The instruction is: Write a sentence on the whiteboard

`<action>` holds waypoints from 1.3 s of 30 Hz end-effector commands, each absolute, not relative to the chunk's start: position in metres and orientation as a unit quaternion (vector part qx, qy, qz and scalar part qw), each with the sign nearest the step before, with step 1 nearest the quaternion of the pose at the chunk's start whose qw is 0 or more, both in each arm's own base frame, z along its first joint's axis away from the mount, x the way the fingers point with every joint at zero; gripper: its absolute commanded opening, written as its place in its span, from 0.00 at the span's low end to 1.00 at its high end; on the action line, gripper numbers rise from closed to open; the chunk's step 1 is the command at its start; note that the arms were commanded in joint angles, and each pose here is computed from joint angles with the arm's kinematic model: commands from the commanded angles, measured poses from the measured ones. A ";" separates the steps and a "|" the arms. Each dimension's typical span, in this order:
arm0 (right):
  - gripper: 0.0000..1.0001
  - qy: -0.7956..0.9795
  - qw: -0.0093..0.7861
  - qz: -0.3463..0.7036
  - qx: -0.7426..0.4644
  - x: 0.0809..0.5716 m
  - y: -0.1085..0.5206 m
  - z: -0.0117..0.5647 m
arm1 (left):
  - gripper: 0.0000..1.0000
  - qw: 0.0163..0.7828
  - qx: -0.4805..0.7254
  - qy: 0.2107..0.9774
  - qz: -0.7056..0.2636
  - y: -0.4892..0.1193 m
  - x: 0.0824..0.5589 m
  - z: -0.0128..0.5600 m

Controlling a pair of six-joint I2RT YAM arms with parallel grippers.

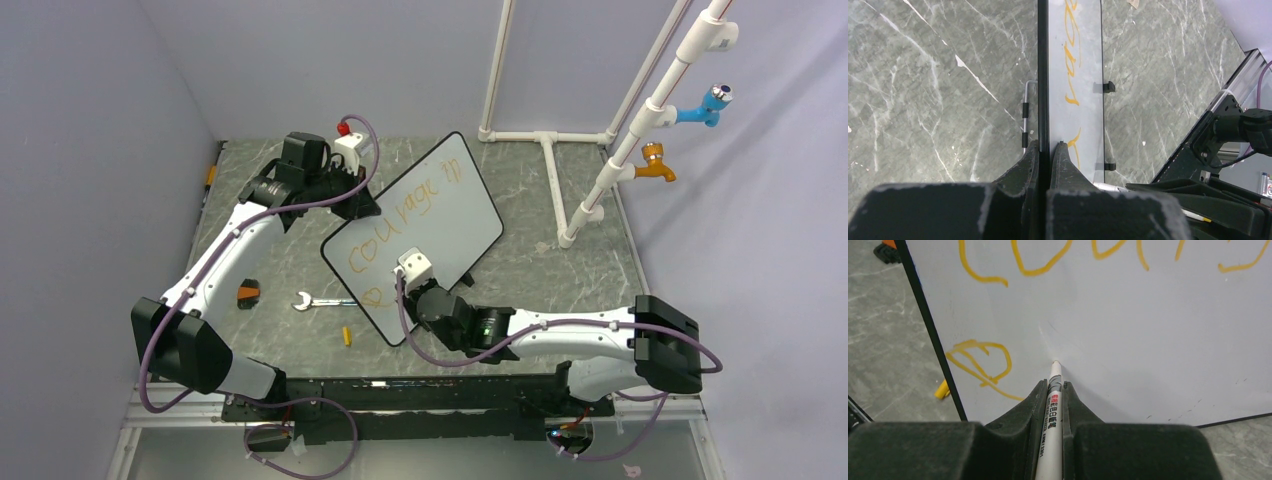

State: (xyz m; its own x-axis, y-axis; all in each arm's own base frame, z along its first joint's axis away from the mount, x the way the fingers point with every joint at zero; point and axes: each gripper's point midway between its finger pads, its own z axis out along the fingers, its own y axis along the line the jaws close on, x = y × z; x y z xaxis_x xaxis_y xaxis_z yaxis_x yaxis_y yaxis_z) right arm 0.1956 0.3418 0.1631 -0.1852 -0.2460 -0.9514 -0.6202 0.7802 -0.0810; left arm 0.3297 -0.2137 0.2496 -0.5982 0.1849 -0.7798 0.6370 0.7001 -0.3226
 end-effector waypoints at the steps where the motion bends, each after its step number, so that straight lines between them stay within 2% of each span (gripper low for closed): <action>1: 0.00 0.741 0.581 0.178 -0.286 0.200 0.348 0.188 | 0.00 0.410 0.247 0.857 -0.190 -0.180 0.350 0.239; 7: 0.00 0.730 0.592 0.220 -0.262 0.194 0.342 0.210 | 0.00 0.411 0.247 0.856 -0.191 -0.180 0.350 0.241; 15: 0.00 0.734 0.585 0.232 -0.258 0.206 0.349 0.201 | 0.00 0.411 0.249 0.855 -0.194 -0.181 0.348 0.241; 23: 0.00 0.754 0.562 0.243 -0.237 0.222 0.338 0.172 | 0.00 0.412 0.253 0.853 -0.197 -0.182 0.348 0.241; 32: 0.00 0.782 0.524 0.241 -0.238 0.207 0.320 0.133 | 0.00 0.412 0.254 0.852 -0.200 -0.183 0.348 0.242; 39: 0.00 0.787 0.521 0.239 -0.229 0.206 0.315 0.129 | 0.00 0.411 0.253 0.852 -0.200 -0.183 0.348 0.242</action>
